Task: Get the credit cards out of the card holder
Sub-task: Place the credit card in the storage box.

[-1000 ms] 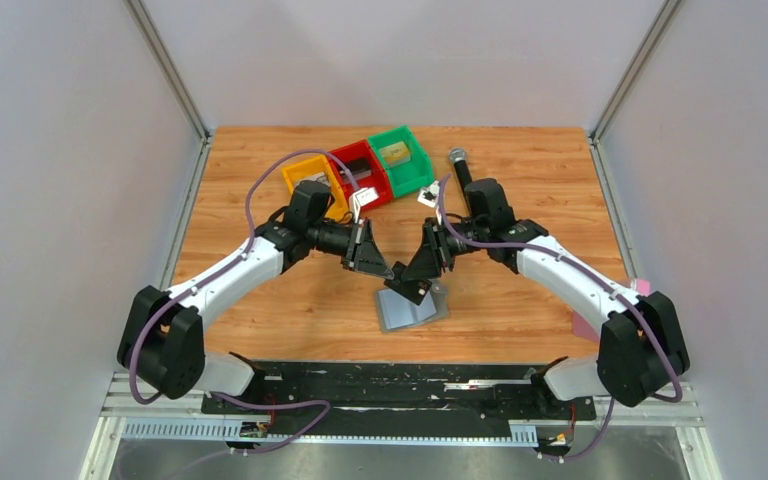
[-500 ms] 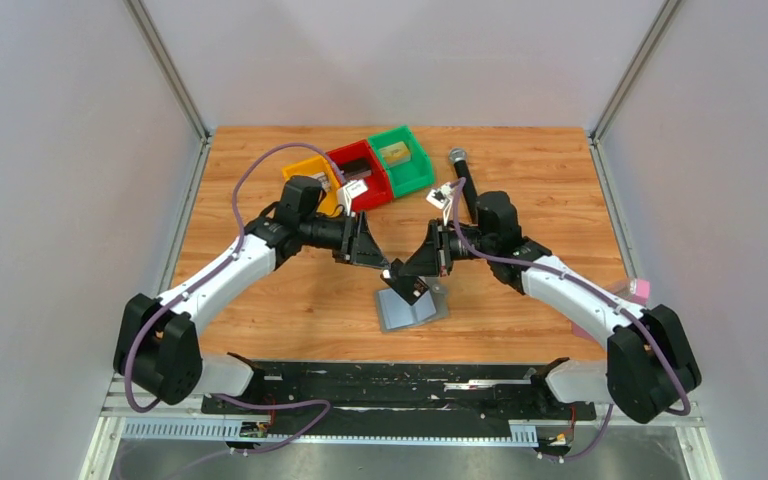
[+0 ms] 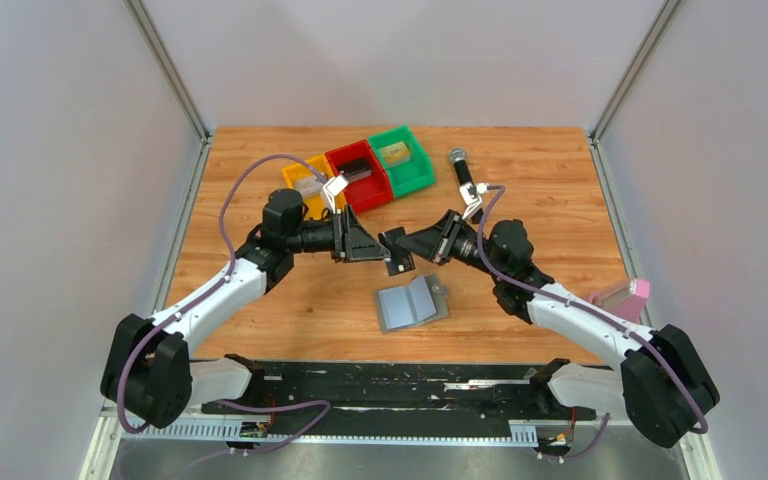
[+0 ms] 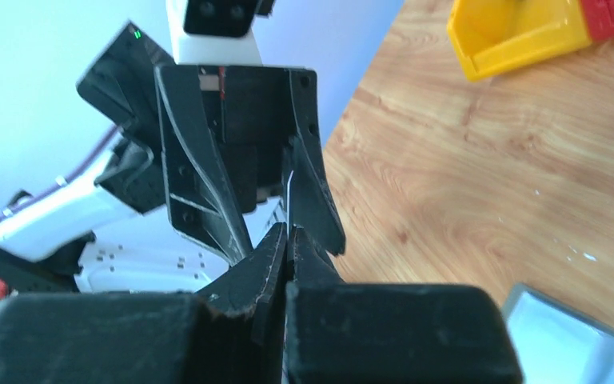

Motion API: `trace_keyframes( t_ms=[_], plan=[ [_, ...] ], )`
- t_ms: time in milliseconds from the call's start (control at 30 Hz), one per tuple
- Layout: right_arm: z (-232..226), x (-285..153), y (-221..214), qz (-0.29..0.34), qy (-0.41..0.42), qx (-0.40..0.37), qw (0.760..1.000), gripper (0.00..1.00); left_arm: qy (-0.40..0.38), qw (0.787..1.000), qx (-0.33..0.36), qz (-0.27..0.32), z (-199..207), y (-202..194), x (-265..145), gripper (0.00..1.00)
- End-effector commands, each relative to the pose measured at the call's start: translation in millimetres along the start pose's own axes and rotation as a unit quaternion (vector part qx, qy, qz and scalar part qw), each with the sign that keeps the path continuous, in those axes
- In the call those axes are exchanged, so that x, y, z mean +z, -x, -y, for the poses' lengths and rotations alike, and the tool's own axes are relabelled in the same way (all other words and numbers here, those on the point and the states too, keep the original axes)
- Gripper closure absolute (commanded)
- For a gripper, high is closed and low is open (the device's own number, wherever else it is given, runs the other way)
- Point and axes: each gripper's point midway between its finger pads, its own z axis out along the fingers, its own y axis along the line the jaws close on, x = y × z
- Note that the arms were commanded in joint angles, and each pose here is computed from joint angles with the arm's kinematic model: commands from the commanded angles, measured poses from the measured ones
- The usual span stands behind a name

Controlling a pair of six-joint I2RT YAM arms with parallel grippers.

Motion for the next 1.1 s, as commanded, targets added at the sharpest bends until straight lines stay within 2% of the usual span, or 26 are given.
trace_keyframes(
  t_ms=[0, 133, 200, 233, 267, 333, 400, 600, 733, 767, 900, 1067],
  plan=[
    [-29.5, 5.1, 40.9, 0.123, 0.017, 0.016, 0.992, 1.00, -0.067, 0.996, 0.030, 0.042, 35.0, 20.2, -1.8, 0.38],
    [-31.3, 6.9, 42.5, 0.144, 0.018, 0.037, 0.989, 1.00, -0.075, 0.996, 0.023, 0.039, 35.2, 20.6, -0.2, 0.41],
    [-31.9, 8.3, 39.2, 0.137, 0.022, 0.037, 0.990, 1.00, -0.079, 0.996, 0.022, 0.039, 36.1, 20.5, -0.1, 0.51],
    [-31.5, 9.1, 36.6, 0.130, 0.022, 0.036, 0.991, 1.00, -0.080, 0.996, 0.021, 0.039, 36.4, 20.2, -0.3, 0.63],
    [-31.4, 9.6, 33.0, 0.121, 0.025, 0.033, 0.992, 0.99, -0.082, 0.996, 0.022, 0.039, 37.8, 20.4, -0.5, 0.70],
    [-34.7, 10.8, 23.7, 0.094, 0.038, 0.009, 0.995, 0.89, -0.085, 0.995, 0.023, 0.037, 38.9, 19.8, -1.0, 0.89],
    [-34.3, 11.1, 14.1, 0.061, 0.045, -0.029, 0.997, 0.80, -0.086, 0.995, 0.024, 0.033, 38.6, 18.4, -1.1, 0.98],
    [-22.2, -11.7, 17.0, -0.007, 0.055, -0.094, 0.994, 0.61, -0.082, 0.996, 0.036, 0.011, 37.1, 10.9, -2.8, 1.00],
    [-15.6, -18.5, 10.7, -0.102, 0.061, -0.166, 0.979, 0.52, -0.088, 0.995, 0.047, -0.026, 40.6, 2.5, -5.4, 1.00],
    [-15.1, -20.6, 8.0, -0.130, 0.064, -0.172, 0.975, 0.52, -0.083, 0.995, 0.038, -0.036, 38.2, -1.4, -6.0, 1.00],
    [-21.3, -26.0, 13.6, -0.175, 0.099, -0.192, 0.961, 0.52, -0.068, 0.994, 0.055, -0.063, 36.6, -9.5, -10.7, 1.00],
    [-23.6, -23.6, 14.6, -0.221, 0.129, -0.176, 0.950, 0.60, -0.066, 0.992, 0.061, -0.087, 40.9, -16.9, -16.8, 1.00]
  ],
)
